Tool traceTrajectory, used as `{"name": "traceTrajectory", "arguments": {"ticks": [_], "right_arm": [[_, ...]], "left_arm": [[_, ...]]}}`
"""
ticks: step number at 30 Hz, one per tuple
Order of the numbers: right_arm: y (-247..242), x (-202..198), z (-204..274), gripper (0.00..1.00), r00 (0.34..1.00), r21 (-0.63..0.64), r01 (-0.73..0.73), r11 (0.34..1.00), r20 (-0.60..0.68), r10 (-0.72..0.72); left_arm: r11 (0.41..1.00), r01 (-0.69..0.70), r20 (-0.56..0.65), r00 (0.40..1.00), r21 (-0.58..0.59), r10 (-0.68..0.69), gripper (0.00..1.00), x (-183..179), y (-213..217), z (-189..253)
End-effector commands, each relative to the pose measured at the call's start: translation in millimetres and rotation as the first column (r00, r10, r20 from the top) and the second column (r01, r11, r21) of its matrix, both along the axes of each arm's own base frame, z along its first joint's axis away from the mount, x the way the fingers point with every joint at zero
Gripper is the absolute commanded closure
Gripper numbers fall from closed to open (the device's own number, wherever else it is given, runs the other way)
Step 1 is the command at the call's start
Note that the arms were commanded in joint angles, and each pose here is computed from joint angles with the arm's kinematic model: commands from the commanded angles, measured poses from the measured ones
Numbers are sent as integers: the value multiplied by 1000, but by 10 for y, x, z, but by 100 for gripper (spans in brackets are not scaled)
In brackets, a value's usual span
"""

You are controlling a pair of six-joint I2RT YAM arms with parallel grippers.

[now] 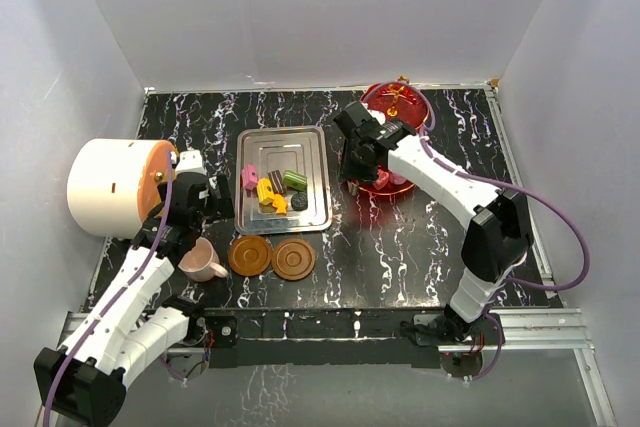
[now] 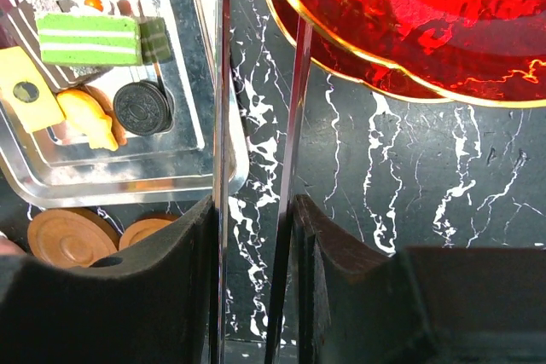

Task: Serve the afternoon tea
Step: Place the desert on the desert table.

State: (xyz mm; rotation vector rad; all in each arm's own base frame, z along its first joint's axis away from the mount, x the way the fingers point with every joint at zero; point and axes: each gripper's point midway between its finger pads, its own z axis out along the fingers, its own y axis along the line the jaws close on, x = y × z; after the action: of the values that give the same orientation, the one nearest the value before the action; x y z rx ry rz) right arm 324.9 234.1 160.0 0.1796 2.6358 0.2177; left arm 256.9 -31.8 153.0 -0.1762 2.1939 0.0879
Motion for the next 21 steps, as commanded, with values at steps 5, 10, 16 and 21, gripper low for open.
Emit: {"name": "traceTrajectory", "arguments": {"ticks": [5, 10, 16, 21], "right_arm": [[47, 174, 149, 68, 993, 91, 61, 994, 93, -69], [-25, 193, -2, 68, 992, 46, 82, 996, 92, -86], [-80, 259, -52, 68, 991, -7, 87, 996, 104, -86], [-106, 303, -131, 68, 994, -77, 66, 995, 96, -58]], "left_arm": [[1000, 9, 13, 1000, -5, -9, 1, 24, -12, 35], [1000, 9, 10, 1000, -4, -9, 1, 26, -13, 28], [1000, 16, 11, 1000, -9, -16, 1, 27, -29, 26], [1000, 22, 9, 1000, -12, -21, 1, 32, -42, 19]]}}
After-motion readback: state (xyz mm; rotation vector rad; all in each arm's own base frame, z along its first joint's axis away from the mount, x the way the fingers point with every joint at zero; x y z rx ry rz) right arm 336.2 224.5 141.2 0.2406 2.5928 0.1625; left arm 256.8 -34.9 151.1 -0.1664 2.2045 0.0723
